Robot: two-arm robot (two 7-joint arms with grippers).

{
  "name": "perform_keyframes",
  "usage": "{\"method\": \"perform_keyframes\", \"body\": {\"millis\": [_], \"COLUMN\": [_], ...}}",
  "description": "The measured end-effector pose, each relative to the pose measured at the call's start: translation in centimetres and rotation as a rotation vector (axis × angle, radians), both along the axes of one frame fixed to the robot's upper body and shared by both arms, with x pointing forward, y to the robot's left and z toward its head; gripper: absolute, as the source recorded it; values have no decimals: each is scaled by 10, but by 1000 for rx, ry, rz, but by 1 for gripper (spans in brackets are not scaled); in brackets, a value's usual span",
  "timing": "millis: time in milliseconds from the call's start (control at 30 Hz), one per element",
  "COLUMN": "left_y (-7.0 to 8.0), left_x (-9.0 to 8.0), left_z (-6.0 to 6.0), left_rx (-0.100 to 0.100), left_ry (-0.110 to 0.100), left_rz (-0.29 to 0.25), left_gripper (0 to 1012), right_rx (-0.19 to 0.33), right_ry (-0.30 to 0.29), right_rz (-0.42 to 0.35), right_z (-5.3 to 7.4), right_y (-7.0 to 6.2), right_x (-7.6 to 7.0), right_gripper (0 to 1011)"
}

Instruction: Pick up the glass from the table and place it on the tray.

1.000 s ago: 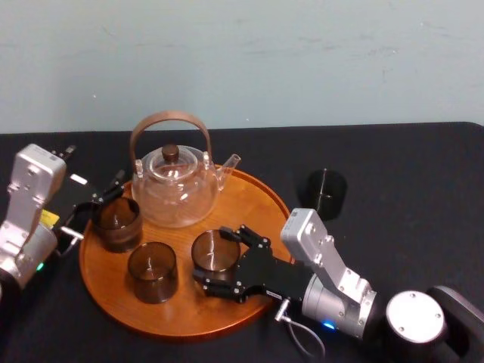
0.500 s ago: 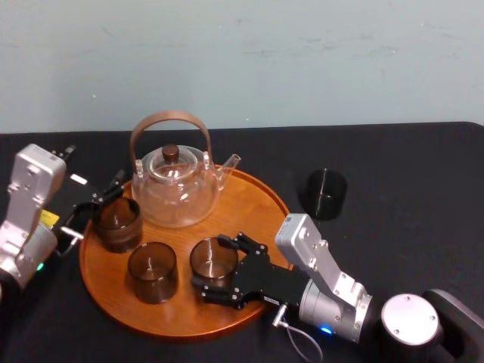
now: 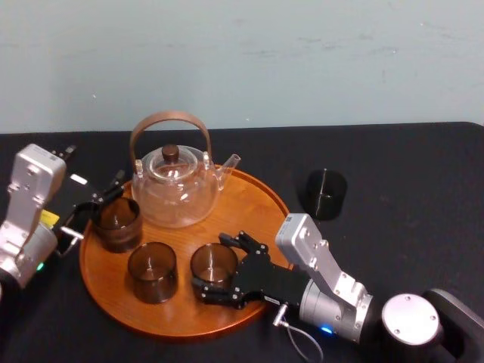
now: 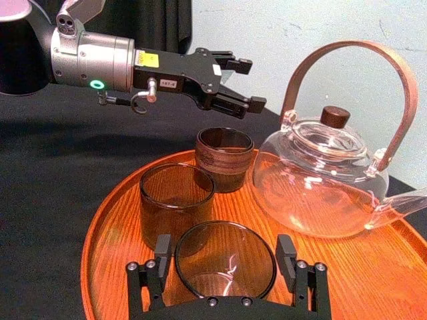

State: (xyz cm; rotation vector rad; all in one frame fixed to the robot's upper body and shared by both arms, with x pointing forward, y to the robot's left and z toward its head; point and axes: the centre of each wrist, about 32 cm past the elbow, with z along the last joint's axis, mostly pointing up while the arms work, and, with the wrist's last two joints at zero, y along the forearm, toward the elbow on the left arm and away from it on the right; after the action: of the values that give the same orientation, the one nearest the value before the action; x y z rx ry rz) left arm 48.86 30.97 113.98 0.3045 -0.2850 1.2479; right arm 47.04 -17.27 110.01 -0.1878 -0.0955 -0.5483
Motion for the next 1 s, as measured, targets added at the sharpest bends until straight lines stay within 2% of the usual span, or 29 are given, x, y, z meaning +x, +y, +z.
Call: {"method": "perform_keyframes", "body": {"millis": [100, 467, 700, 800, 1000], "left_y": [0, 0, 0, 0, 0], "left_x": [0, 0, 0, 0, 0], "left_z": [0, 0, 0, 0, 0], "left_rx": [0, 0, 0, 0, 0], "left_ry": [0, 0, 0, 0, 0], "left_rz": [0, 0, 0, 0, 0], "left_gripper": [1002, 1001, 1001, 1001, 1001], "right_rx": [0, 9, 64, 104, 161], "right_ry": [0, -9, -78, -128, -182], "right_rz": [0, -2, -20, -30, -60], "right_z": [0, 1, 16, 28, 42], "right_y": [0, -1, -11, -20, -35], "right_x": [0, 0, -2, -5, -12], "right_gripper": [1002, 1002, 1002, 1002, 1002]}}
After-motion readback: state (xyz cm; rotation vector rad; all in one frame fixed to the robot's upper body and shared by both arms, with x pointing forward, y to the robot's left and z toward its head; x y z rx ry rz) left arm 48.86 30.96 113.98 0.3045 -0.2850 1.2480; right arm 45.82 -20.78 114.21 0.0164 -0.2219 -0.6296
